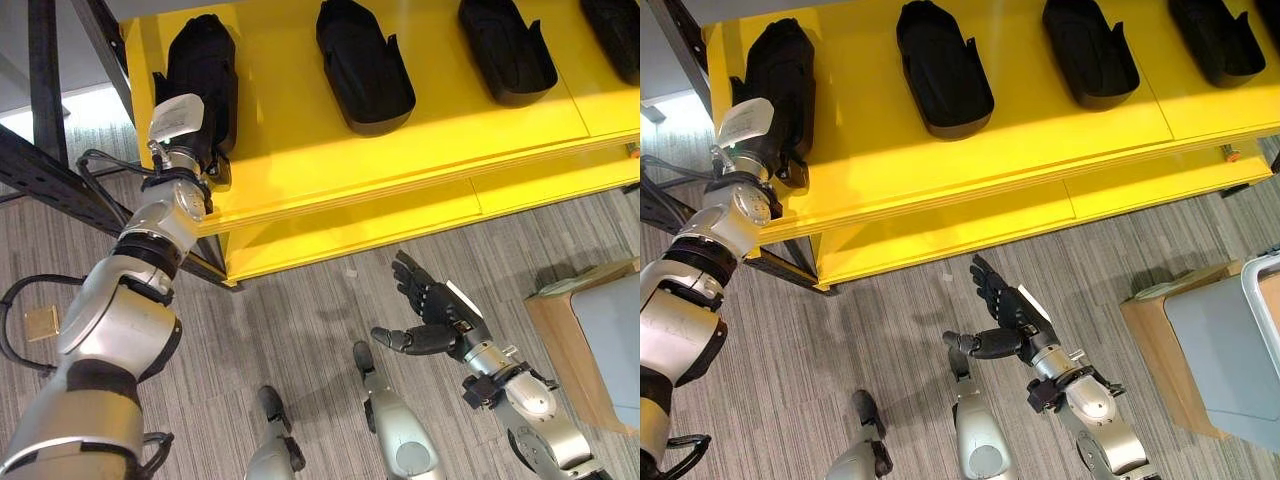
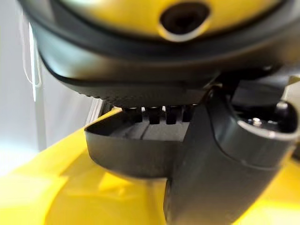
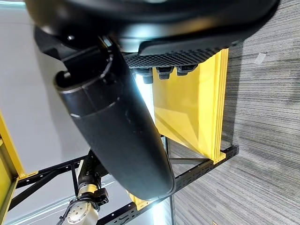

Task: Move parts from the plastic box to the shelf.

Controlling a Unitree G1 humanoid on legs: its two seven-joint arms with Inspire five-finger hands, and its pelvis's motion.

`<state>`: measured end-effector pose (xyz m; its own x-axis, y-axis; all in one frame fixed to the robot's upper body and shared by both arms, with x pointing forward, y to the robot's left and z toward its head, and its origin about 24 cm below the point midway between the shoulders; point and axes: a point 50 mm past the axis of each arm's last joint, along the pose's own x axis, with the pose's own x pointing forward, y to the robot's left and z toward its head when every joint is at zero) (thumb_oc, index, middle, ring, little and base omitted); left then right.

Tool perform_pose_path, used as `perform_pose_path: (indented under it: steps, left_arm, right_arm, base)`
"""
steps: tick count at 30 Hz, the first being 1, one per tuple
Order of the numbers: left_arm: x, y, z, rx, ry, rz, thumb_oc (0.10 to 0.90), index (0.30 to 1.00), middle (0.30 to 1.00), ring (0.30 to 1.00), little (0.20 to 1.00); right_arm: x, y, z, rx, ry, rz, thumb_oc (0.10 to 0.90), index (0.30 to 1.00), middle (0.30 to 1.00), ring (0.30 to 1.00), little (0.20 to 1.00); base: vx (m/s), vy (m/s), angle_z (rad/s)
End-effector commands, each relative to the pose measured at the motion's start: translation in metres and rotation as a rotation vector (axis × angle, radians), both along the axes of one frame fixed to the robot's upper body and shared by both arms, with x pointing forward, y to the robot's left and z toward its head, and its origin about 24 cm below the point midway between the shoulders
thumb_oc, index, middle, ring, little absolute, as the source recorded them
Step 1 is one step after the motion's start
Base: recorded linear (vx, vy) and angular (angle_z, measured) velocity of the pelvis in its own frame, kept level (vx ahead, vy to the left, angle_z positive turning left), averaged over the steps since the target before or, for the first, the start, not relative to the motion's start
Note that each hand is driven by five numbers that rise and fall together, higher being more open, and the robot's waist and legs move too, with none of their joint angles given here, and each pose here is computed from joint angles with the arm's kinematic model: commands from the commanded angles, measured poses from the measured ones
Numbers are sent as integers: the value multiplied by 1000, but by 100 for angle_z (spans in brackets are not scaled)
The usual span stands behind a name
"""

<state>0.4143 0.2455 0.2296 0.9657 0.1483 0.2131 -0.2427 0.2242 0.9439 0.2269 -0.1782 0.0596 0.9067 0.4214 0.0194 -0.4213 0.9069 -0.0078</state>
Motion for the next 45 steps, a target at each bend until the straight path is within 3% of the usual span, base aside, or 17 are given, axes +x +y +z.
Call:
perform_pose_path:
  steps: [1, 10, 20, 29, 45]
  left_arm:
    - [-9, 16, 67, 66, -171, 14, 900, 1000, 1000, 1000, 1000]
    - [-7, 16, 63, 79, -117, 21, 900, 1000, 1000, 1000, 1000]
    - [0, -4, 56, -6, -80, -32, 900, 1000, 1000, 1000, 1000]
    - [4, -30, 63, -69, -118, -120, 900, 1000, 1000, 1000, 1000]
    - [4, -39, 74, -193, -183, -162, 900, 1000, 1000, 1000, 1000]
  right_arm:
    - [-1, -6, 41, 78, -202, 21, 900, 1000, 1000, 1000, 1000]
    - [1, -6, 42, 84, -202, 26, 900, 1000, 1000, 1000, 1000]
    - [2, -3, 40, 90, -187, 36, 900, 1000, 1000, 1000, 1000]
    - [3, -3, 37, 76, -167, 34, 900, 1000, 1000, 1000, 1000]
    - [1, -5, 31, 60, -135, 34, 900, 1000, 1000, 1000, 1000]
  base:
    - [0, 0, 0]
    - [0, 0, 0]
    - [0, 0, 0]
    - [0, 0, 0]
    - [0, 0, 0]
